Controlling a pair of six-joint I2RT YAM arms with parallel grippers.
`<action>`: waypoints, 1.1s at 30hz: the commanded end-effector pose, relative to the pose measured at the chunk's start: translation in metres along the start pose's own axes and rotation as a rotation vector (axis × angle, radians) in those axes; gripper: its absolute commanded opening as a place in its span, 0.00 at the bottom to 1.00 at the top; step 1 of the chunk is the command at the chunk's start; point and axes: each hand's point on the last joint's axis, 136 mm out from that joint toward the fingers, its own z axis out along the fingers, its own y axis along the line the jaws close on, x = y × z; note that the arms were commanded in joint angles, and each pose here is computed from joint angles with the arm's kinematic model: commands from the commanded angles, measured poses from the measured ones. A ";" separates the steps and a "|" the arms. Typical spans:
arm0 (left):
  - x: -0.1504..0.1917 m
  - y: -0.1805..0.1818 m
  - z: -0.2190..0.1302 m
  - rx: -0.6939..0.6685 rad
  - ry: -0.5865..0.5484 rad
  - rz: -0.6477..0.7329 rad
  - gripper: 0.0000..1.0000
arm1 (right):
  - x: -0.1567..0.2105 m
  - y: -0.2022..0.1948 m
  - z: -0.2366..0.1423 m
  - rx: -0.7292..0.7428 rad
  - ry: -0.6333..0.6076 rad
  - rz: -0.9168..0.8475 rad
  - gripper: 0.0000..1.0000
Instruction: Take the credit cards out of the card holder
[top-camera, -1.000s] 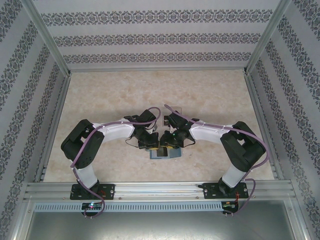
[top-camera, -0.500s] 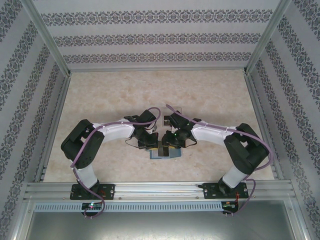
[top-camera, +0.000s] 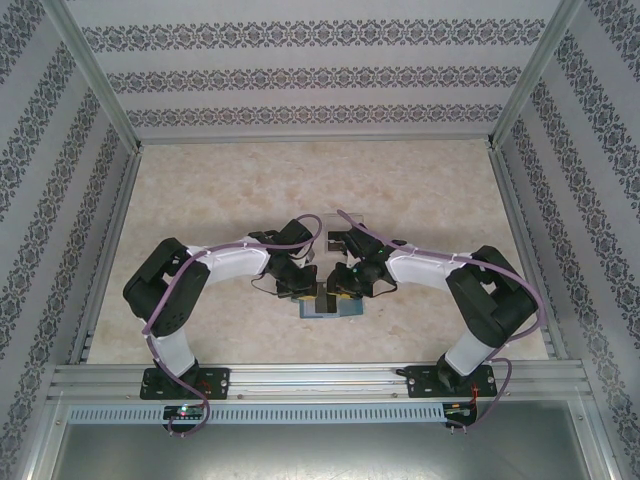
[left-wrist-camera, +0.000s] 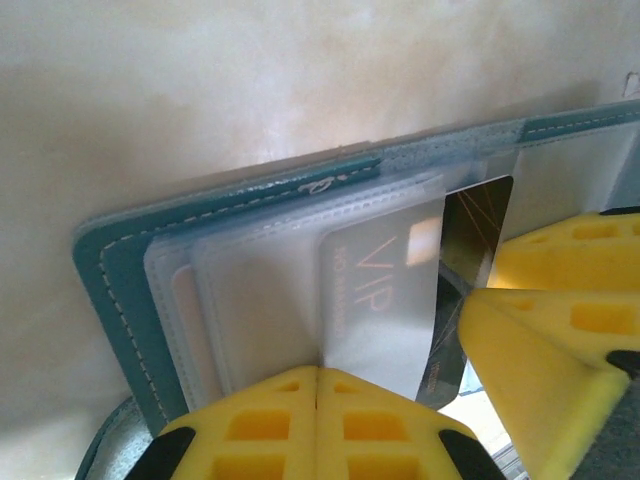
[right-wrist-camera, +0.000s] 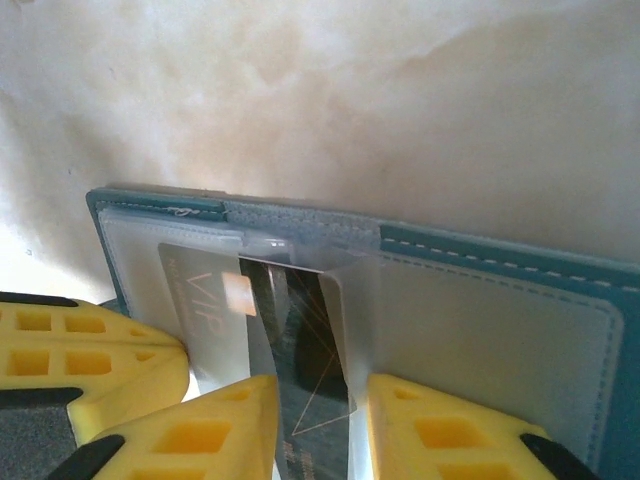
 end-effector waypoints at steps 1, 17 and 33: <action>0.013 0.030 0.015 -0.123 0.056 -0.026 0.02 | 0.004 -0.002 0.007 -0.023 0.033 0.017 0.31; 0.014 0.034 0.018 -0.148 0.078 -0.025 0.02 | -0.002 0.014 -0.012 -0.081 -0.020 -0.008 0.24; 0.012 0.030 0.016 -0.139 0.073 -0.021 0.01 | -0.006 -0.002 -0.025 -0.007 -0.058 -0.021 0.08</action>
